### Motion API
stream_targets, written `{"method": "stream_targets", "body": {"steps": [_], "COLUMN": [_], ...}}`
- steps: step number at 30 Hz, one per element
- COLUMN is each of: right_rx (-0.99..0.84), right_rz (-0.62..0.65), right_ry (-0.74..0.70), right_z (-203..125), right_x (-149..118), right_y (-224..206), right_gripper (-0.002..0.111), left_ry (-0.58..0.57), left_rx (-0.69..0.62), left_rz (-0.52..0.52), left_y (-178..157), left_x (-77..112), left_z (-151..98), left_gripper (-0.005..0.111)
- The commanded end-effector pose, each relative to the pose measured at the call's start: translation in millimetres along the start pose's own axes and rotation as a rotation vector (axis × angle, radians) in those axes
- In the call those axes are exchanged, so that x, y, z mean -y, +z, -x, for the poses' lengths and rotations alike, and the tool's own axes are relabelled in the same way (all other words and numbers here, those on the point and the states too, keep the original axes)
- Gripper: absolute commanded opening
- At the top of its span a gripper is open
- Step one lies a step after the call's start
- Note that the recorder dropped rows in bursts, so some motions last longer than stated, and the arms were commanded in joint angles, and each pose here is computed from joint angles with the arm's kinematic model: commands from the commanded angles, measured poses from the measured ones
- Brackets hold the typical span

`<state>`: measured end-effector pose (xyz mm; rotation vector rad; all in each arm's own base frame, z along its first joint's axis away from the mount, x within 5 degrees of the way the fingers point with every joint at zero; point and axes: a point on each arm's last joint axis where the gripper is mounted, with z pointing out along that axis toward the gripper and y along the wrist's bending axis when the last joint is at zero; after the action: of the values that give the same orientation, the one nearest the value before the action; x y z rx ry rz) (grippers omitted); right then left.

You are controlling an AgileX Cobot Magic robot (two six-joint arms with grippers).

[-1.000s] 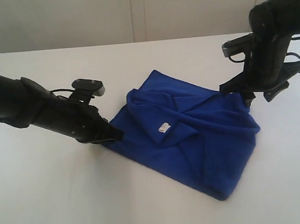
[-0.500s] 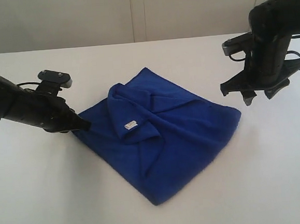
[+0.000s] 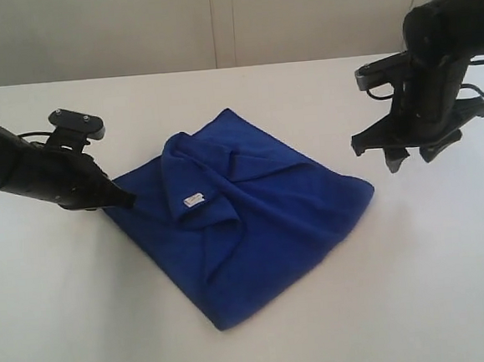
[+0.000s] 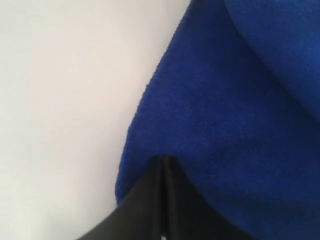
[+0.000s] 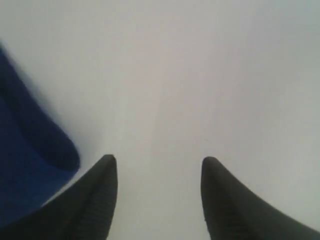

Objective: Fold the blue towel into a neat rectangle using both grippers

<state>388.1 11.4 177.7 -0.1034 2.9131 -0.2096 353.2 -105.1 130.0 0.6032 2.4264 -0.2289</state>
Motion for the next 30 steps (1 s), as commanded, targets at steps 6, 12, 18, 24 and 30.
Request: {"method": "stream_targets", "body": {"steps": [6, 12, 18, 24, 30], "right_rx": [0.022, -0.065, -0.193, -0.200, -0.149], "right_rz": [0.270, 0.276, 0.196, 0.175, 0.172], "right_ry": [-0.097, -0.100, -0.046, -0.039, -0.029], "right_z": [-0.1, -4.4, -14.1, -14.7, -10.6], "right_x": [-22.6, -27.3, -23.8, -22.1, -19.1], "right_y": [-0.9, 30.0, 56.0, 57.2, 37.7], "right_gripper": [0.027, 0.023, 0.023, 0.023, 0.023], "left_ry": [0.008, 0.008, 0.008, 0.008, 0.009], "left_rx": [-0.016, -0.016, -0.016, -0.016, -0.011], "left_rz": [0.023, 0.023, 0.023, 0.022, 0.017], "left_y": [3.8, 3.8, 3.8, 3.8, 1.8], "left_x": [-4.7, -4.7, -4.7, -4.6, -4.0], "left_z": [-5.5, -5.5, -5.5, -5.5, -4.1], "left_gripper": [0.000, 0.000, 0.000, 0.000, 0.000]}}
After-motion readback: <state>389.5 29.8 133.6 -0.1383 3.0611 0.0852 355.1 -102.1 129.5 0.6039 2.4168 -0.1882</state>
